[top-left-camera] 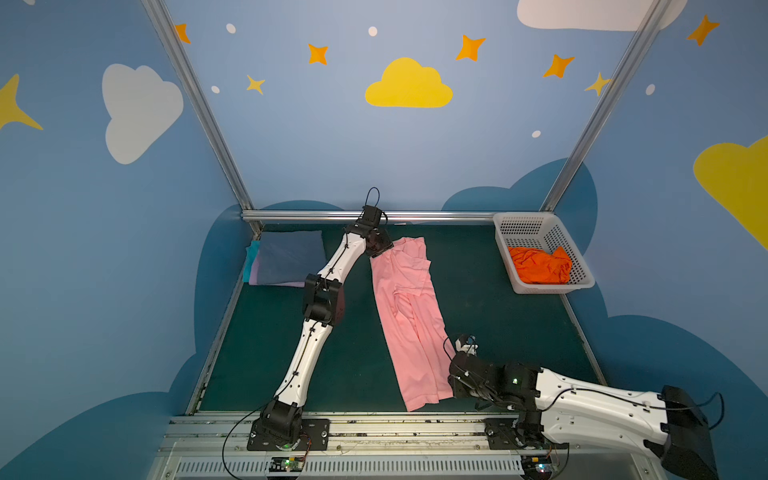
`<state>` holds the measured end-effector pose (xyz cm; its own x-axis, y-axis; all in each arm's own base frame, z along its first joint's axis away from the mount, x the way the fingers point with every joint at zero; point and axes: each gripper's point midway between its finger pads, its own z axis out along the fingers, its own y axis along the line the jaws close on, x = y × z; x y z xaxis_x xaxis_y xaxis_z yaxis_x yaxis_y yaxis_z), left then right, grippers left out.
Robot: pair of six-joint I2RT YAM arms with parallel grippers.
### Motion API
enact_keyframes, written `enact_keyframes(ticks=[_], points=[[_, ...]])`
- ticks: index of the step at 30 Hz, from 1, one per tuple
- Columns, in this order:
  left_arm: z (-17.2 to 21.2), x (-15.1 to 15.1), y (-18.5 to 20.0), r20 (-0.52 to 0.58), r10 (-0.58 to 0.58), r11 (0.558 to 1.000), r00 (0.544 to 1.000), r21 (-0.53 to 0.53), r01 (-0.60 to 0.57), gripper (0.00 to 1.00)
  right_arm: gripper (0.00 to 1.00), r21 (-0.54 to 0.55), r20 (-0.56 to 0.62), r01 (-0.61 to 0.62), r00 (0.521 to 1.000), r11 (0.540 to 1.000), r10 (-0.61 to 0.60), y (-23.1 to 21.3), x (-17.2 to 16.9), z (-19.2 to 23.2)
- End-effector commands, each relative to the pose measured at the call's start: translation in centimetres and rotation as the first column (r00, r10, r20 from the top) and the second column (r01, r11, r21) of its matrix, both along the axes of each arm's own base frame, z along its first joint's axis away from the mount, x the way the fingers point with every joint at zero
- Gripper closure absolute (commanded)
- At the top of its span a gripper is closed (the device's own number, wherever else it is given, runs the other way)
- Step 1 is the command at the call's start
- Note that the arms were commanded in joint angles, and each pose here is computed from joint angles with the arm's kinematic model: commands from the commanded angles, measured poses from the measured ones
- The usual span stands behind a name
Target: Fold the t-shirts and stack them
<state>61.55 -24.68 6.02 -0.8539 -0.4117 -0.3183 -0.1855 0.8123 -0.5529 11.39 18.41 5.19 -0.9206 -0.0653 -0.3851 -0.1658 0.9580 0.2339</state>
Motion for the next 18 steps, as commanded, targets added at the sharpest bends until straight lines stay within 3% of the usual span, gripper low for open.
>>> enact_keyframes(ticks=[1, 6, 10, 13, 18], points=[[1.7, 0.6, -1.3, 0.032, -0.017, 0.996, 0.999, -0.088, 0.020, 0.49, 0.64, -0.038, 0.006, 0.024, 1.000, 0.999, -0.023, 0.4, 0.7, -0.6], [6.9, -1.7, -2.9, 0.048, -0.080, 0.990, 0.996, -0.113, 0.085, 0.61, 0.67, -0.096, 0.032, 0.060, 0.998, 0.994, -0.058, -0.1, 1.8, -0.4], [11.5, -5.2, -2.9, 0.067, -0.110, 0.993, 0.992, -0.027, 0.112, 0.68, 0.83, -0.127, -0.020, 0.151, 0.988, 0.980, -0.155, -2.4, 2.6, -0.8], [10.5, -8.6, -1.9, 0.027, -0.082, 0.994, 0.996, 0.068, 0.080, 0.76, 0.95, -0.165, -0.028, 0.170, 0.984, 0.972, -0.176, -3.5, 2.7, -0.9], [5.4, -12.9, 0.1, -0.060, -0.014, 0.986, 0.998, 0.167, 0.024, 0.87, 1.00, -0.205, -0.086, 0.167, 0.978, 0.964, -0.188, -4.0, 1.9, -2.1]])
